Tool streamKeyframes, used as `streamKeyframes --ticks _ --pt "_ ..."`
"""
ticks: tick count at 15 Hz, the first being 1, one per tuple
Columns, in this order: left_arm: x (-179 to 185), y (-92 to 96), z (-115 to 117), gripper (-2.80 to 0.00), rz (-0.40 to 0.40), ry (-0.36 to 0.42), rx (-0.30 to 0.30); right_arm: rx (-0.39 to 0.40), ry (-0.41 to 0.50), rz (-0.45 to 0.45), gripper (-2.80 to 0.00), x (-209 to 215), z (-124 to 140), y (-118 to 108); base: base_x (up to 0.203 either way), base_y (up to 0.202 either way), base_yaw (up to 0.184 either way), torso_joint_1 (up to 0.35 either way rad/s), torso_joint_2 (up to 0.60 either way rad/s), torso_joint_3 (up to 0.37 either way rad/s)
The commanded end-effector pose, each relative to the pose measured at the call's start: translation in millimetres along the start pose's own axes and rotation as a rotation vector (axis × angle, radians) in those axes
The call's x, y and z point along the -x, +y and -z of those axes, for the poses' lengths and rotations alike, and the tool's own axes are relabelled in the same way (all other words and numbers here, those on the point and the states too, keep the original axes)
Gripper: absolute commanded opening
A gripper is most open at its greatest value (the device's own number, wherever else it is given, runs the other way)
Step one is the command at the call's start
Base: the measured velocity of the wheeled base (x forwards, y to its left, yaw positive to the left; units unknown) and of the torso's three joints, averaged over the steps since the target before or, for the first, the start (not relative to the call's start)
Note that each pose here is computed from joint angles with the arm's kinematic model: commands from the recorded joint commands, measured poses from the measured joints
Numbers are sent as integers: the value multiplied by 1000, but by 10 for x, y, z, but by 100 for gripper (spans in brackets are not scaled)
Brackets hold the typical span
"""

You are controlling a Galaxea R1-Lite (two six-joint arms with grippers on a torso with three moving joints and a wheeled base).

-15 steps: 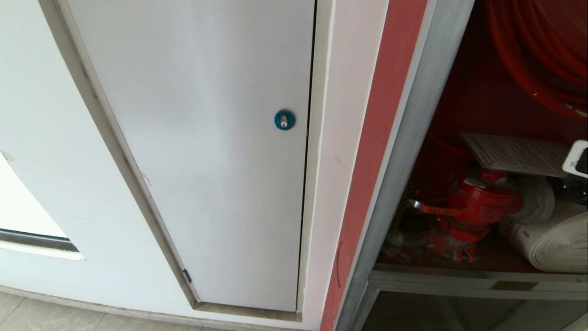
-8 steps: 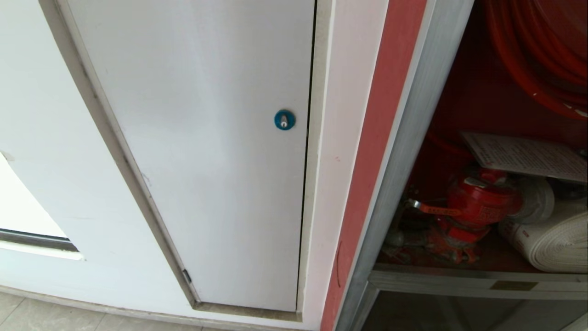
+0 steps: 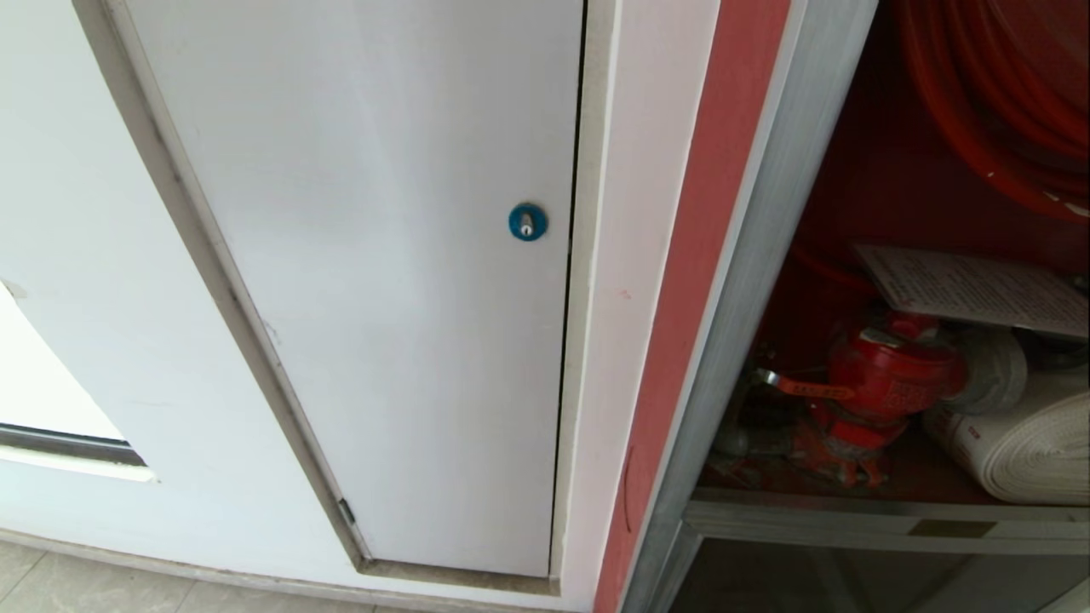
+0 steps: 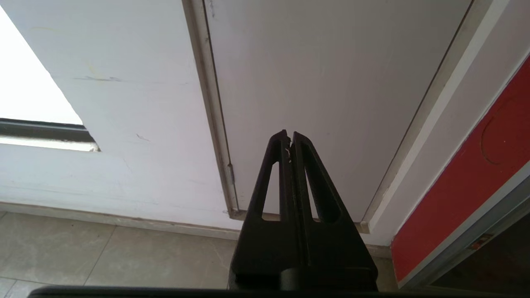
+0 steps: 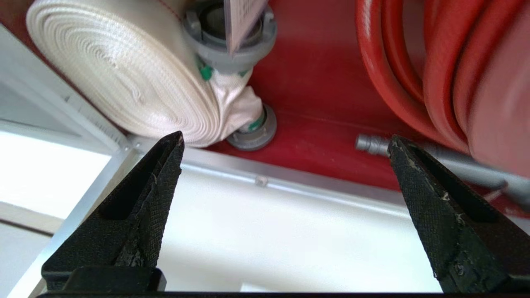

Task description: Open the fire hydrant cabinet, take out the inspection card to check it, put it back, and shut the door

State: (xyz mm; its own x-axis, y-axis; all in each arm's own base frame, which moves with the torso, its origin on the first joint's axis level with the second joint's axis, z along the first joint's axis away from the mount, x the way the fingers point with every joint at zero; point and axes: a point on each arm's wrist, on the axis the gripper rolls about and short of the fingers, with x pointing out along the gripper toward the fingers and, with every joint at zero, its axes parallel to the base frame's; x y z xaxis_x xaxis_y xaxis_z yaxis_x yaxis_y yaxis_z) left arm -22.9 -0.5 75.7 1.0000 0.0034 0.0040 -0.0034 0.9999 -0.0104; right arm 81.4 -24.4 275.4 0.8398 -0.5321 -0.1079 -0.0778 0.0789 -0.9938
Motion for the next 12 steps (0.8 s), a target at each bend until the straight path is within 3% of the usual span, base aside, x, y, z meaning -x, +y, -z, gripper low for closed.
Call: streamKeyframes --ticks 1,12 --pt "-2 0 4 -280 -1 2 0 -10 -5 48 -280 183 69 -16 0 0 0 0 0 0" --pt "-2 0 3 -280 0 2 0 -33 -18 105 -280 357 130 -61 0 0 0 0 0 0"
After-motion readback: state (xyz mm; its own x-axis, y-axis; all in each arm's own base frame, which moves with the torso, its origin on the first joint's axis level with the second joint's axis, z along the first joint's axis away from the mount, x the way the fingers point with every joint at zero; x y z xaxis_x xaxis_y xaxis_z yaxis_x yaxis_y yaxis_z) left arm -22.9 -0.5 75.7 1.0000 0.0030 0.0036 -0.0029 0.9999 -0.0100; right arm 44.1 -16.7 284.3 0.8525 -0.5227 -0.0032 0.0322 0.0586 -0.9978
